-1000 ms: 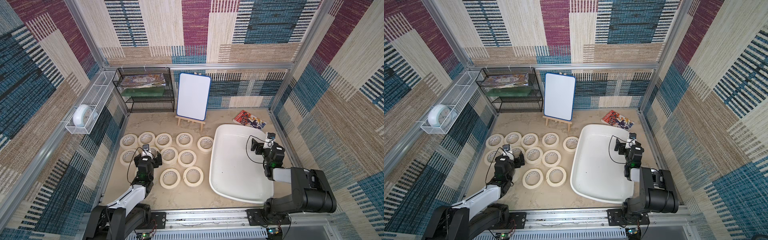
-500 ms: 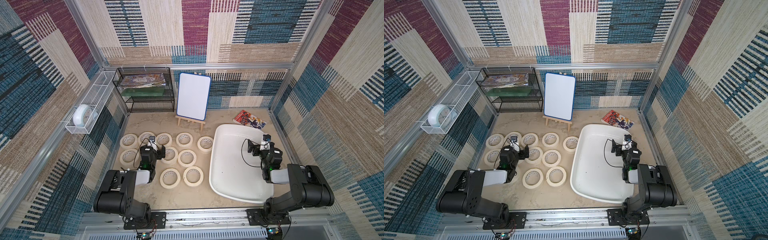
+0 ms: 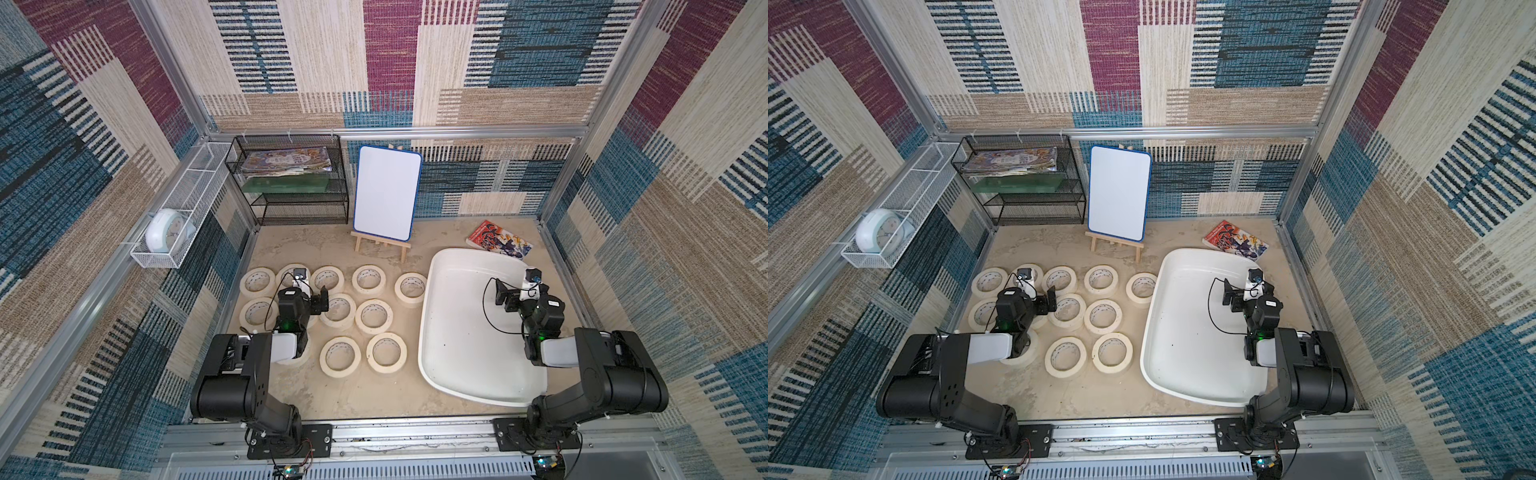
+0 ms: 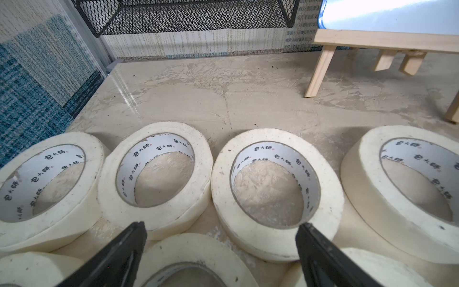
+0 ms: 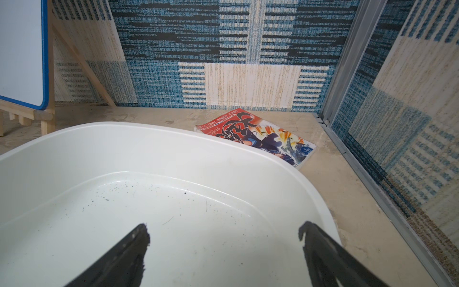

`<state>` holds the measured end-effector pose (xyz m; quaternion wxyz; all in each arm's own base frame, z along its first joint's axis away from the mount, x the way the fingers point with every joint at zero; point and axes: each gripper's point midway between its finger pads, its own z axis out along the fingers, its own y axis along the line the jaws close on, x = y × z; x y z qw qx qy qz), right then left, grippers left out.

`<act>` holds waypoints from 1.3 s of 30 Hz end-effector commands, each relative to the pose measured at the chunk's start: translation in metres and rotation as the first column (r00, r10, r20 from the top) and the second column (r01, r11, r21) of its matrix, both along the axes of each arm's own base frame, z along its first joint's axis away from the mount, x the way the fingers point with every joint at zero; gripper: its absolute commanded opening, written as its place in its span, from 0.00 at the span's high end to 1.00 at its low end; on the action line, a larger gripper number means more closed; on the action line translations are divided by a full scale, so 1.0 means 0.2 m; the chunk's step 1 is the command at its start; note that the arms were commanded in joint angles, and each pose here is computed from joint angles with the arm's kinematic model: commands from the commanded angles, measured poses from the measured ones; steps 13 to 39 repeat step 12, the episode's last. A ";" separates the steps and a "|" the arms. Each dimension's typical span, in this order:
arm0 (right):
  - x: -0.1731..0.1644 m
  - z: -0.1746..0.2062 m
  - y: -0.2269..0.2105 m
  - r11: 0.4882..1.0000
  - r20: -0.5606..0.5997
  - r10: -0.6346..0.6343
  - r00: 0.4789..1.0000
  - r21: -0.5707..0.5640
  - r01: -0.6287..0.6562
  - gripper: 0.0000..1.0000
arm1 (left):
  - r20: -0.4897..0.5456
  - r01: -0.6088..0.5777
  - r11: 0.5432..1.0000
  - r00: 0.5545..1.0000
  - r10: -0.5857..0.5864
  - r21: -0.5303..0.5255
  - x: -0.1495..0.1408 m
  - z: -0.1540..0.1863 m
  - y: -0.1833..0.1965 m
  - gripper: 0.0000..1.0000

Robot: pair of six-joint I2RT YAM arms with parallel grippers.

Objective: Take out the art tape in the storage box
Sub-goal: Reset both arms

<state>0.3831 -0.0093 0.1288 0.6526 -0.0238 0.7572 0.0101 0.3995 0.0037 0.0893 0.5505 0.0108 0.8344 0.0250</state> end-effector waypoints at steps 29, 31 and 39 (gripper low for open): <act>0.00 -0.02 0.01 1.000 -0.022 -0.003 1.000 0.005 0.003 0.01 | -0.003 0.008 1.000 1.000 -0.008 -0.021 0.01 0.00 -0.01 0.01; 0.00 -0.02 0.01 1.000 -0.022 -0.003 1.000 0.005 0.003 0.01 | -0.003 0.008 1.000 1.000 -0.008 -0.021 0.01 0.00 -0.01 0.01; 0.00 -0.02 0.01 1.000 -0.022 -0.003 1.000 0.005 0.003 0.01 | -0.003 0.008 1.000 1.000 -0.008 -0.021 0.01 0.00 -0.01 0.01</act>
